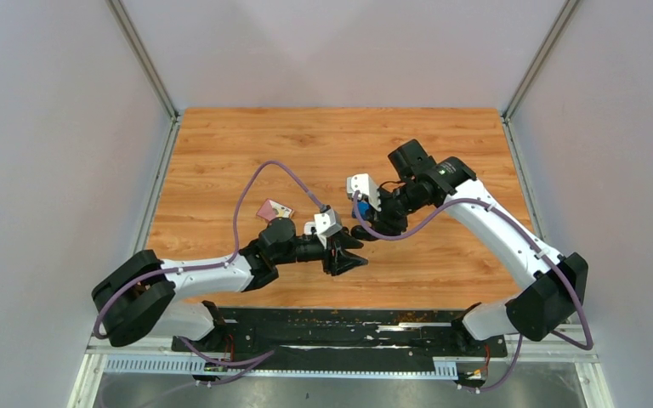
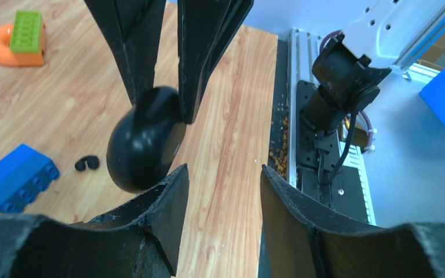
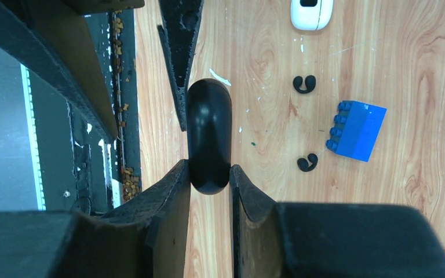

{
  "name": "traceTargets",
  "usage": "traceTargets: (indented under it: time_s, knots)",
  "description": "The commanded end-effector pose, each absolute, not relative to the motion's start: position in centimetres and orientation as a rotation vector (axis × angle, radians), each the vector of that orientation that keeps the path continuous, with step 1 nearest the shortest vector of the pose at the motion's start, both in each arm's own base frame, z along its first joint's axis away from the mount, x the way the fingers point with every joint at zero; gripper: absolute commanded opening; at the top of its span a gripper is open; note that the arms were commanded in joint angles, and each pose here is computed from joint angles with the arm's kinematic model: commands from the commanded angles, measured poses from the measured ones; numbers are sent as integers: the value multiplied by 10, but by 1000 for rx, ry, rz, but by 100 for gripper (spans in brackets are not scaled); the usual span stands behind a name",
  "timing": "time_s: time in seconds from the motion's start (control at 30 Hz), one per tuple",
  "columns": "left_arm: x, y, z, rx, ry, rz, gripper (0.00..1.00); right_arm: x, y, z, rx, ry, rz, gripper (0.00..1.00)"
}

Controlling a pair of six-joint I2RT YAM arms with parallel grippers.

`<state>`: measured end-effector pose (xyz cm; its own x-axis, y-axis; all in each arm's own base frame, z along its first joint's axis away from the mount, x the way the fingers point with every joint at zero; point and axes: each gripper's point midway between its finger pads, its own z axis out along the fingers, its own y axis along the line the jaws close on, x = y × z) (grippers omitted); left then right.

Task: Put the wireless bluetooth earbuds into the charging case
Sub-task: Pick up the charging case at the center of the board.

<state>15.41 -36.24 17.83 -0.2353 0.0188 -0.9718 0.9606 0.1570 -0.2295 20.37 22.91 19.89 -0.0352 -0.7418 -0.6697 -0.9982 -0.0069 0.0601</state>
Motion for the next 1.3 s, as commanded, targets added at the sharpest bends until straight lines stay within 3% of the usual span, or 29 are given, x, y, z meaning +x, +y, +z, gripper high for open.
traceTargets:
  time_s: [0.0,0.87,1.27]
  knots:
    - [158,-371,228,962,1255,-1259,55,196,223,208,-1846,1767,744,5]
    - [160,-368,222,911,1273,-1263,61,183,219,232,-1857,1744,894,5]
    - [156,-382,236,901,1239,-1369,55,179,215,224,-1885,1752,880,6]
